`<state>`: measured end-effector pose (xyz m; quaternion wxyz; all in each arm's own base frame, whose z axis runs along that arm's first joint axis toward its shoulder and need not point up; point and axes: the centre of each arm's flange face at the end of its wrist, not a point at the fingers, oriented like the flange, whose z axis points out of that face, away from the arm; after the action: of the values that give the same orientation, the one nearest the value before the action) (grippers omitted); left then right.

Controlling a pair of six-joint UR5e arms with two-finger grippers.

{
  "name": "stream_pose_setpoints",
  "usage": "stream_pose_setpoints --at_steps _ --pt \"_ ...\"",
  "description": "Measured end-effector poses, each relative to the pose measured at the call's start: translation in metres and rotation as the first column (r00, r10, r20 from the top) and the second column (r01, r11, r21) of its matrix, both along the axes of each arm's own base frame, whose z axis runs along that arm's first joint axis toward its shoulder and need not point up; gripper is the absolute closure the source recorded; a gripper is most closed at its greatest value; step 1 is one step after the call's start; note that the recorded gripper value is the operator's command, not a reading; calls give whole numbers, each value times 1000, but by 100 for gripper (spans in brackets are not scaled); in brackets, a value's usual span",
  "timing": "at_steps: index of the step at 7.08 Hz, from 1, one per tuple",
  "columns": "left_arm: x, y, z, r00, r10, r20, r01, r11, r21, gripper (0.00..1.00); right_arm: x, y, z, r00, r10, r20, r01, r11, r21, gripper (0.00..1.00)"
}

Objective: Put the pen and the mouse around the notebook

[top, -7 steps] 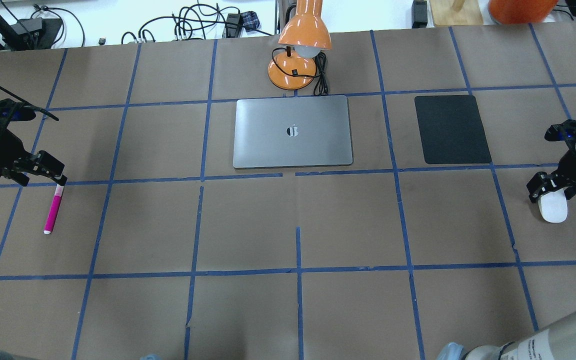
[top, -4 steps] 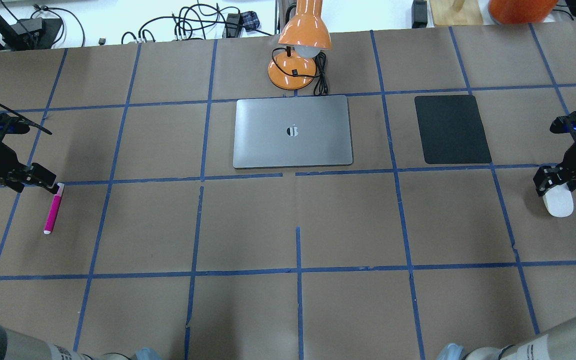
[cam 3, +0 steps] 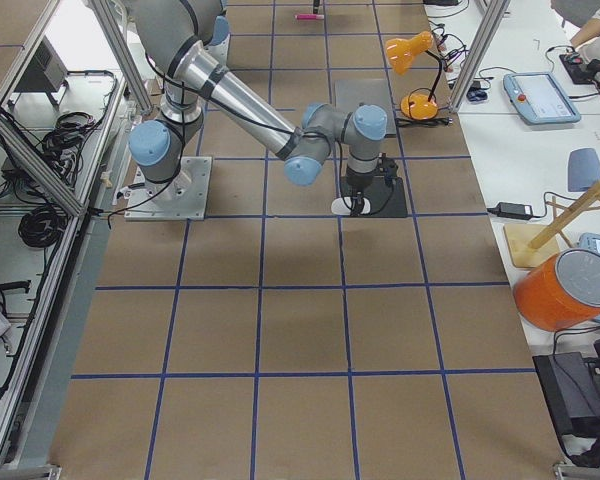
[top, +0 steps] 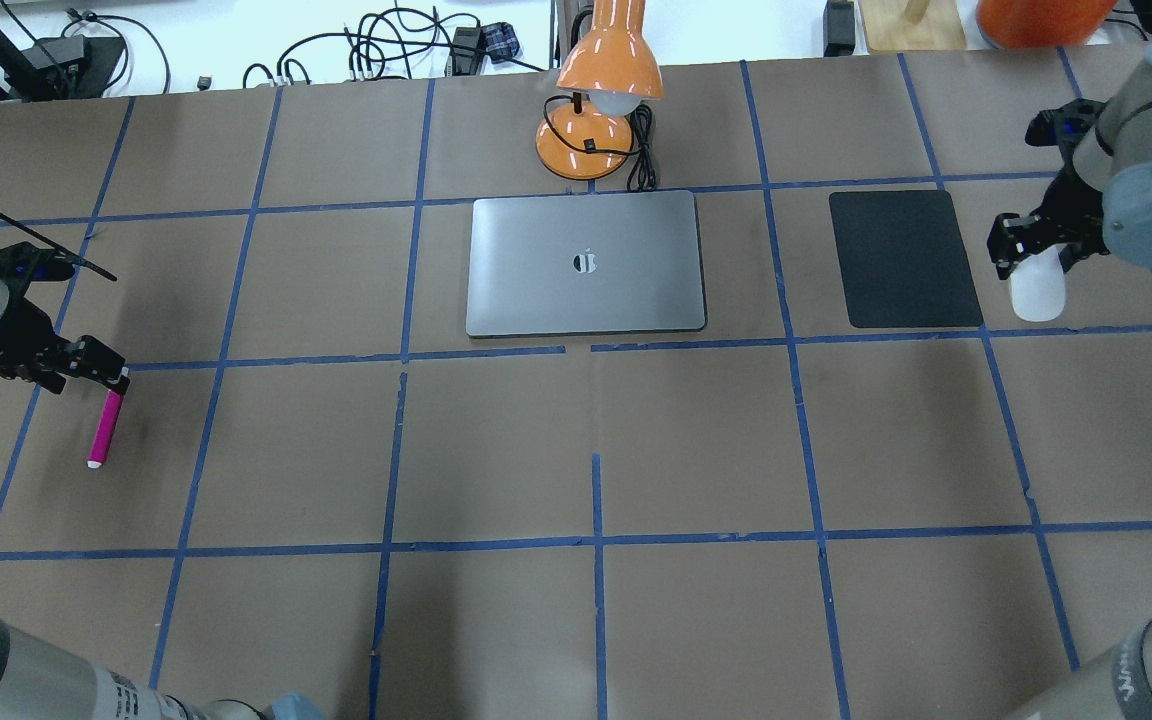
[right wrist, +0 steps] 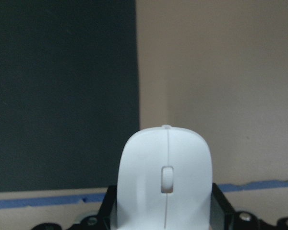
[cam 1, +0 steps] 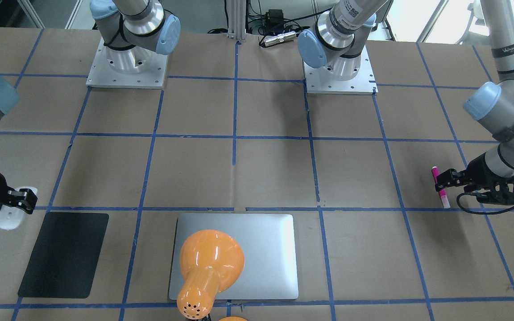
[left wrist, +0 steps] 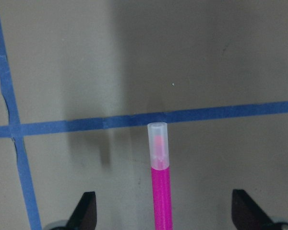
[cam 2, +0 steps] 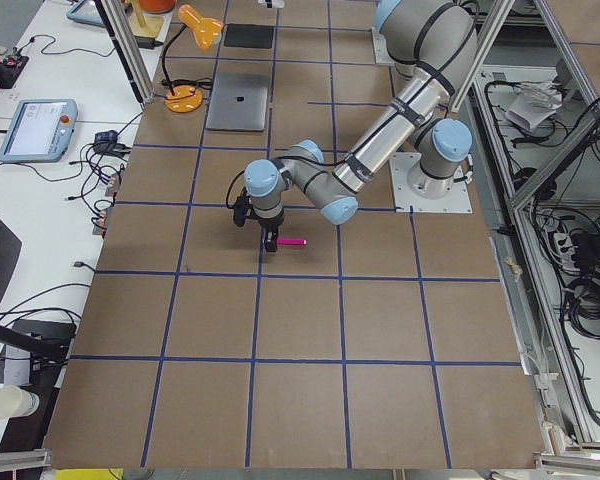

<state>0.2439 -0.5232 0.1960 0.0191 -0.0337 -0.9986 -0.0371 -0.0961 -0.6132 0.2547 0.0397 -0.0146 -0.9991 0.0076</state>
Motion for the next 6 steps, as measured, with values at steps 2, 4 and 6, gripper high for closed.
stream_pose_setpoints --at_steps 2,4,6 --pt "0 -1 -10 1000 -1 -9 1 1000 14 34 57 -49 -40 1000 -8 20 7 1000 20 90" --pt "1 -2 -16 1000 1 -16 -1 1000 20 45 72 -61 -59 1000 7 20 -7 999 38 16" --pt "1 -2 -18 1000 3 -19 -2 1000 22 49 73 -62 -67 1000 9 19 -10 999 46 0"
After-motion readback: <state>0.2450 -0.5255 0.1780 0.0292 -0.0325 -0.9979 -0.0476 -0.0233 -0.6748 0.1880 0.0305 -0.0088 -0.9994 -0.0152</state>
